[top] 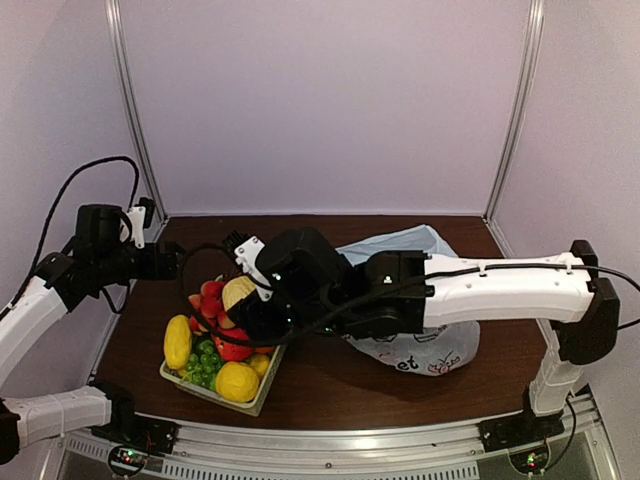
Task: Untie the knot of the plastic bag and take out the fruit
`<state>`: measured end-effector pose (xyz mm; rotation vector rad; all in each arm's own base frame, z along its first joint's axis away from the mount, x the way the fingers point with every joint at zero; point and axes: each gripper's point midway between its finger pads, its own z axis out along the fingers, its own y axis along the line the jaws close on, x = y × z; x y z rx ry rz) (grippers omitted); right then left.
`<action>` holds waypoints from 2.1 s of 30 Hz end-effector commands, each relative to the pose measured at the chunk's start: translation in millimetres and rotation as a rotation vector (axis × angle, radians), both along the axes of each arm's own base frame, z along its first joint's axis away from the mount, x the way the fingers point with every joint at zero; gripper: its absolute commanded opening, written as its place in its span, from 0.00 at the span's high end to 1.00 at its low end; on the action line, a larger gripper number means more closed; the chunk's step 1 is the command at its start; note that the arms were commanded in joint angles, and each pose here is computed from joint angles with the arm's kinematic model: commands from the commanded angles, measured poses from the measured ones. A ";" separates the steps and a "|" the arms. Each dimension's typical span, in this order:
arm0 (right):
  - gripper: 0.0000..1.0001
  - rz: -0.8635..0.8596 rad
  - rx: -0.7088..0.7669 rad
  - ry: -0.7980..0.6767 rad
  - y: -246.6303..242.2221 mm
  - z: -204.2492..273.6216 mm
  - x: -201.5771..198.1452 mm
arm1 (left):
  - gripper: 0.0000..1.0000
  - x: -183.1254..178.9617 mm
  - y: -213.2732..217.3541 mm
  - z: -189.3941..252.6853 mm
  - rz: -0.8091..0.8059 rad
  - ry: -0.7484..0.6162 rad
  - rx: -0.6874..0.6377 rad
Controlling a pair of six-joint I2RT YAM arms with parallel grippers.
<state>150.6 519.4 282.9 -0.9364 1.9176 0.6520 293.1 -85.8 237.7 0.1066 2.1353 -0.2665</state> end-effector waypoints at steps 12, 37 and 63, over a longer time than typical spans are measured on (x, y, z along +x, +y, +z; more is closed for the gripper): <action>0.46 -0.108 -0.034 -0.016 25.9 8.7 81.1 | 0.03 3.5 -11.1 11.3 -0.065 -0.084 -0.039; 0.45 -0.154 0.145 0.204 5.5 -18.0 219.6 | 0.03 7.3 -45.6 4.7 -0.240 -0.086 -0.116; 0.44 0.164 0.121 0.517 49.6 -86.3 163.9 | 0.03 2.0 -66.0 12.6 -0.359 -0.105 -0.172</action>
